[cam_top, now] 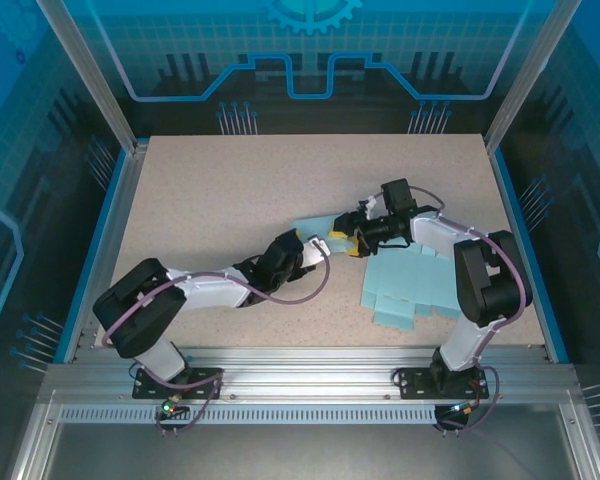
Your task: Fold the paper box
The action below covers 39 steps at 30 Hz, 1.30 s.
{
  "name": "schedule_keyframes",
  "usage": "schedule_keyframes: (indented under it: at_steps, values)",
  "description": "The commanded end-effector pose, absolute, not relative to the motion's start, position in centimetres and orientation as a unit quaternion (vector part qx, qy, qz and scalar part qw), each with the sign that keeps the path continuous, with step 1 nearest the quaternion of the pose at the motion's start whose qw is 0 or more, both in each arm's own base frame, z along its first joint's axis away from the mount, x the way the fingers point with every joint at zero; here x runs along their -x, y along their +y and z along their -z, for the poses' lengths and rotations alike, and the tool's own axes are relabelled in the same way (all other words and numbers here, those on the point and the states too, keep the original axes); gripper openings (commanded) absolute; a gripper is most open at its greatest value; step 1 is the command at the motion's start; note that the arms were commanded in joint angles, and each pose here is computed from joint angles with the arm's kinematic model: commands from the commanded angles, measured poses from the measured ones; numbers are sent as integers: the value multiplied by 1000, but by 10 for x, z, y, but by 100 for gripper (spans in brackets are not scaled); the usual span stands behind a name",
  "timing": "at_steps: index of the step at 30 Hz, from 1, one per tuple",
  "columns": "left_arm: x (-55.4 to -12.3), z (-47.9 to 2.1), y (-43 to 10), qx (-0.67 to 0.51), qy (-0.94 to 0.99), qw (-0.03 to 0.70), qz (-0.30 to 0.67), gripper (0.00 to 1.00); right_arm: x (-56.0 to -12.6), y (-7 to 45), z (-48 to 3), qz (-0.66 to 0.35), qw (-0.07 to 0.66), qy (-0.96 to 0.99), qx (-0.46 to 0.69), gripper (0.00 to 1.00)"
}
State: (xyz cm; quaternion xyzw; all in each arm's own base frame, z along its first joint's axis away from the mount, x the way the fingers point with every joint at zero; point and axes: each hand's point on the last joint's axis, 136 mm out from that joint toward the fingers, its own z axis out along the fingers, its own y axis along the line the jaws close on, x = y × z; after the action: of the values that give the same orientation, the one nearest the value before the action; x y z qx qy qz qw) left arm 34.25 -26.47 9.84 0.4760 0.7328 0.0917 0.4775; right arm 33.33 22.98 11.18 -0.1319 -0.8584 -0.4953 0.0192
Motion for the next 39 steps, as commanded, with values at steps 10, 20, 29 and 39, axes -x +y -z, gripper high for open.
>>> schedule_keyframes:
  at_steps: [10,20,29,39]
  values:
    - [-300,-98,-255,-536,792,291,-2,57,-336,174,-153,466,-82,-870,138,80]
    - [-326,-102,-254,-525,799,291,-4,53,-343,149,-152,452,-140,-868,151,80]
    - [-347,-119,-238,-418,841,343,29,63,-329,157,-124,393,-144,-902,108,78]
    - [-375,-85,-175,-131,938,278,160,72,-306,176,-80,365,-126,-917,100,77]
